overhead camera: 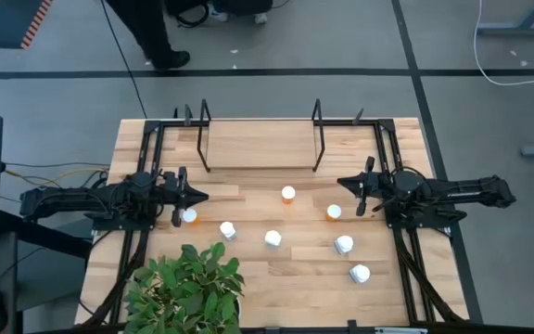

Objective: Pick and place medicine bottles onto shelf by color

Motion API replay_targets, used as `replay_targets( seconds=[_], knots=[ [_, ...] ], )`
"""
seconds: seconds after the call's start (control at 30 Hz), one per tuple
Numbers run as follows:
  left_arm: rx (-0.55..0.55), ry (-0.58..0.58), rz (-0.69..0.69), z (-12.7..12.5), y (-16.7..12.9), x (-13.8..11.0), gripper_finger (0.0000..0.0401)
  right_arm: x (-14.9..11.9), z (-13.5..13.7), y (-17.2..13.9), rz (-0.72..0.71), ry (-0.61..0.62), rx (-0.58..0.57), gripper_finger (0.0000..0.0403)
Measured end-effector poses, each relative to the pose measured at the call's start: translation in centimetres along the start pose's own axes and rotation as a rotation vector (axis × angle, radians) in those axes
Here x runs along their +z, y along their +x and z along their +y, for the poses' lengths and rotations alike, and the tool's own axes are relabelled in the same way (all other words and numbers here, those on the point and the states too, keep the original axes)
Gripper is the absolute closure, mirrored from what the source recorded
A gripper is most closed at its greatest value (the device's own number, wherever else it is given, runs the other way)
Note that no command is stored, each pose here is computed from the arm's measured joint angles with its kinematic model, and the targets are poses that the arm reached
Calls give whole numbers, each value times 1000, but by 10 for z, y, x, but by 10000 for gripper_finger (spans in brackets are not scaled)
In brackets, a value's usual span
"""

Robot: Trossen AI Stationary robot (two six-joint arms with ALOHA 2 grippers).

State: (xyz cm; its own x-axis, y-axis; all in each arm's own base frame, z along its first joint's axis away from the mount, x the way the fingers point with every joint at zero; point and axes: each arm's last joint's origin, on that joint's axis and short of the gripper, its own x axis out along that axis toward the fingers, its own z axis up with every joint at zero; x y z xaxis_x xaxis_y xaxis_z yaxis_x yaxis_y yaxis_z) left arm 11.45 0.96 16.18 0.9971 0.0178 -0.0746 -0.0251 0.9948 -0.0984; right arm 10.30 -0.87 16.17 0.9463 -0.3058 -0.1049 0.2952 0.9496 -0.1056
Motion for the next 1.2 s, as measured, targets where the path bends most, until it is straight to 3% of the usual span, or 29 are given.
replay_targets(
  seconds=[0.73,0.97,1.2],
  knots=[
    [0,-1,-3,0,0,0,364,0,0,0,0,0,0,376],
    [-2,-74,-18,0,0,2,367,0,0,0,0,-19,-7,376],
    [89,-11,-133,2,-1,12,369,0,0,0,1,-38,-7,376]
  ],
)
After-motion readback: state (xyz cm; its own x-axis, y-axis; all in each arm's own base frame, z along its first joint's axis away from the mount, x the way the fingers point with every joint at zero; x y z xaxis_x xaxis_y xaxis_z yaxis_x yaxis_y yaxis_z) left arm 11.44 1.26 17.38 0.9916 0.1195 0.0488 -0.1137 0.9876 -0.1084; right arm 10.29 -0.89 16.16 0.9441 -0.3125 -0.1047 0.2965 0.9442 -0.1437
